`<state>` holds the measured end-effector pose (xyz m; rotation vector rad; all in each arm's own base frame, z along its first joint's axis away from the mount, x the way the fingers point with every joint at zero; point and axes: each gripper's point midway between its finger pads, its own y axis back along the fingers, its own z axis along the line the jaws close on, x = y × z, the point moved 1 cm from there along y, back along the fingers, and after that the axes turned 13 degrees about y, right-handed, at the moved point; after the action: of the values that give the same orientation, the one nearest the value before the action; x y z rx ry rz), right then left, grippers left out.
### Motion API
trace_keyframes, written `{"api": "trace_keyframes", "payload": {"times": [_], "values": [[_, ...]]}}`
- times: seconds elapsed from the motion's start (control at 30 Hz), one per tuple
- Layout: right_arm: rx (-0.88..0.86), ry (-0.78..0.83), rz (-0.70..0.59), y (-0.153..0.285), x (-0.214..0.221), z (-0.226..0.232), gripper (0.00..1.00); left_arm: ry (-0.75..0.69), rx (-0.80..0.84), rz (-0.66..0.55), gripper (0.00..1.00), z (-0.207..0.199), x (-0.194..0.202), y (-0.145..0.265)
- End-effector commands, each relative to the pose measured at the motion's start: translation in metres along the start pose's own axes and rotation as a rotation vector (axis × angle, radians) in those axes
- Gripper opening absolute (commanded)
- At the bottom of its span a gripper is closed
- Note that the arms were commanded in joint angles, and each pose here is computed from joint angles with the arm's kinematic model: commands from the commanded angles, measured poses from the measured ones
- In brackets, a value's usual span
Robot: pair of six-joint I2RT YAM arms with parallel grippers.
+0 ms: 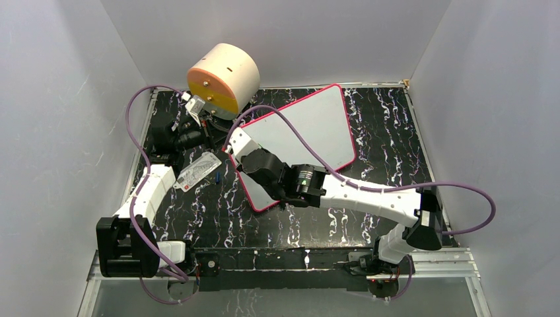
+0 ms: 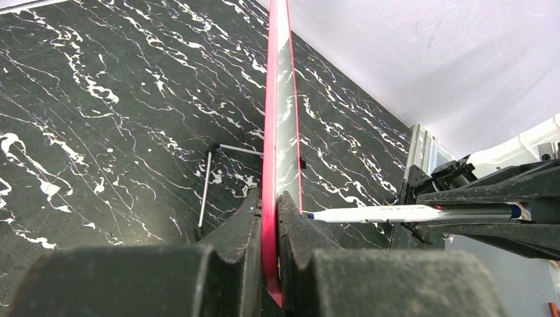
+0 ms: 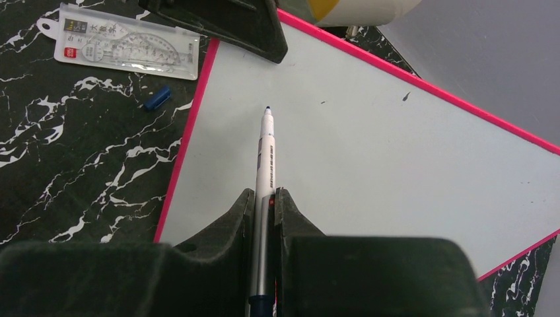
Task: Write a sentence on the whiteboard
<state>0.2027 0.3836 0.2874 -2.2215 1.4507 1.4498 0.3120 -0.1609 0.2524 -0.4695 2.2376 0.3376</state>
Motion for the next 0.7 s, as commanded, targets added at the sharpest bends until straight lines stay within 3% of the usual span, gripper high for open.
{"api": "trace_keyframes", "payload": {"times": [0.0,0.67], "values": [[0.064,-0.07,-0.081,0.005,-0.033,-0.019,0.0,-0.058,0.029,0.053,0.0,-0.004,0.016,-0.002],[0.064,-0.074,-0.109,-0.007,-0.046,-0.013,0.0,-0.062,0.025,0.053,0.0,-0.004,0.015,-0.002]]}}
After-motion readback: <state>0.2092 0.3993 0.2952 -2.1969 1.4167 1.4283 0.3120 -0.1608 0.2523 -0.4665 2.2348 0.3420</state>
